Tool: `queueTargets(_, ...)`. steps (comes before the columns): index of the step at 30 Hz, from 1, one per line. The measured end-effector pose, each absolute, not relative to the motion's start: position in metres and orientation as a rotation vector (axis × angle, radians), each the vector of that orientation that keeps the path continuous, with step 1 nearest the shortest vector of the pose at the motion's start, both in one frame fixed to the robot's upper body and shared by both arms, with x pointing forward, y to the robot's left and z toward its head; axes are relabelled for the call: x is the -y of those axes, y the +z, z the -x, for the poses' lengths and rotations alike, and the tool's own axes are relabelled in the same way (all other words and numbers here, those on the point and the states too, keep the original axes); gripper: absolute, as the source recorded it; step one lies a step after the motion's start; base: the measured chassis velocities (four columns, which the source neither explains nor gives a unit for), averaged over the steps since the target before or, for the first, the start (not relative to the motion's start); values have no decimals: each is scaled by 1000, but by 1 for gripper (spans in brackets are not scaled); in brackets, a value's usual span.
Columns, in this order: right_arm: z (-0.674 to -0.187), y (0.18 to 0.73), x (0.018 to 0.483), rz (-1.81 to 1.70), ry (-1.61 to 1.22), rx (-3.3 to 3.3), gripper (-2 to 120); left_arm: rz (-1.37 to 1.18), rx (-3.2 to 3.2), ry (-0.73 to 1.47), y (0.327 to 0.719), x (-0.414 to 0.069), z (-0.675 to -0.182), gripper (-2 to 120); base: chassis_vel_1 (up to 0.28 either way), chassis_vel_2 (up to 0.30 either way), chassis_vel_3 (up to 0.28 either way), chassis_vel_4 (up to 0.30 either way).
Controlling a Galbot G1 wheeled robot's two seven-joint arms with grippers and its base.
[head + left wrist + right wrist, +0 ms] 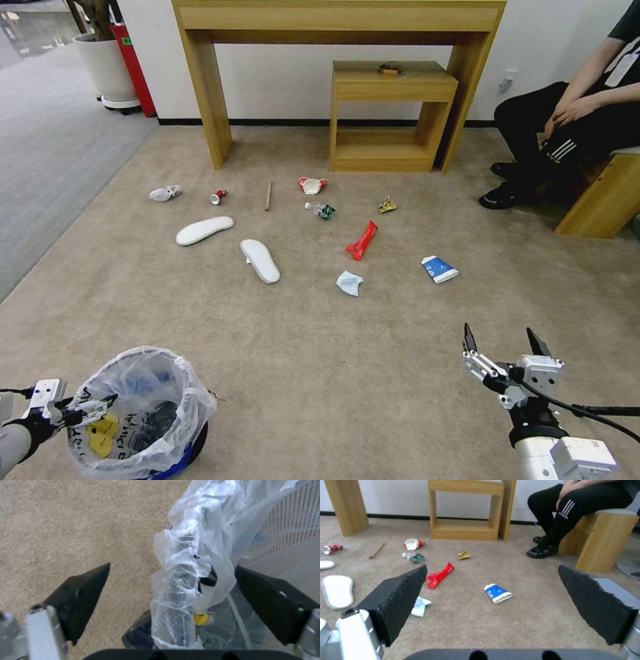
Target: Pick up the trash bin and place the garbage on the floor into it.
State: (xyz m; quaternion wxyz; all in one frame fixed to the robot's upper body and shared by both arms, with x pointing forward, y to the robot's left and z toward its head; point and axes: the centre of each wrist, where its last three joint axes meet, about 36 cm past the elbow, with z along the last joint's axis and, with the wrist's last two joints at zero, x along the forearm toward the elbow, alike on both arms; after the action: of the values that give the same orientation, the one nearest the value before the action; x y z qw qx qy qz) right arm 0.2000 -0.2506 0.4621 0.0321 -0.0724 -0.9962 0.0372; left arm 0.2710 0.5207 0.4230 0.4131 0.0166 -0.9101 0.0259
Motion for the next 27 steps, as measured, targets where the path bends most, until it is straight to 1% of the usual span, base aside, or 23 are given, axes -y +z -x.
queueTargets(2, -200, 462, 250, 229, 112, 3067, 100, -39, 2284, 65, 421, -521, -271, 87, 0, 0, 0, 0)
queueTargets(3, -200, 462, 250, 229, 112, 3067, 100, -39, 2284, 65, 421, -521, -271, 87, 0, 0, 0, 0)
queueTargets(5, -200, 463, 250, 233, 110, 3068, 100, -40, 2284, 61, 419, -522, -271, 80, 0, 0, 0, 0)
queueTargets(6, -200, 463, 250, 239, 107, 3069, 100, -39, 2285, 61, 419, -521, -271, 72, 0, 0, 0, 0)
queueTargets(7, -200, 463, 250, 239, 107, 3069, 100, -39, 2285, 61, 419, -521, -271, 72, 0, 0, 0, 0)
queueTargets(8, -200, 463, 250, 242, 106, 3070, 100, -39, 2286, 60, 418, -521, -271, 69, 0, 0, 0, 0)
queueTargets(9, -201, 463, 250, 243, 105, 3071, 100, -40, 2288, 59, 417, -520, -270, 62, 0, 0, 0, 0)
queueTargets(10, -201, 463, 250, 243, 105, 3071, 100, -40, 2288, 59, 417, -520, -270, 62, 0, 0, 0, 0)
queueTargets(12, -201, 462, 250, 242, 102, 3068, 100, -42, 2294, 58, 416, -519, -269, 54, 0, 0, 0, 0)
queueTargets(13, -201, 461, 250, 243, 100, 3066, 100, -41, 2296, 58, 416, -519, -269, 47, 0, 0, 0, 0)
queueTargets(14, -201, 461, 250, 243, 100, 3066, 100, -41, 2296, 58, 416, -519, -269, 47, 0, 0, 0, 0)
queueTargets(17, -200, 459, 250, 247, 95, 3061, 100, -53, 2306, 56, 418, -515, -269, 31, 0, 0, 0, 0)
queueTargets(18, -200, 459, 250, 247, 95, 3061, 100, -53, 2306, 56, 418, -515, -269, 31, 0, 0, 0, 0)
queueTargets(20, -201, 459, 251, 251, 91, 3059, 100, -50, 2316, 65, 421, -510, -269, 22, 0, 0, 0, 0)
queueTargets(21, -201, 459, 251, 251, 91, 3059, 100, -50, 2316, 65, 421, -510, -269, 22, 0, 0, 0, 0)
queueTargets(24, -203, 460, 253, 274, 88, 3056, 100, -51, 2341, 77, 427, -500, -267, 7, 0, 0, 0, 0)
queueTargets(25, -203, 460, 253, 274, 88, 3056, 100, -51, 2341, 77, 427, -500, -267, 7, 0, 0, 0, 0)
queueTargets(27, -205, 460, 254, 282, 89, 3053, 100, -44, 2357, 84, 431, -495, -266, 0, 0, 0, 0, 0)
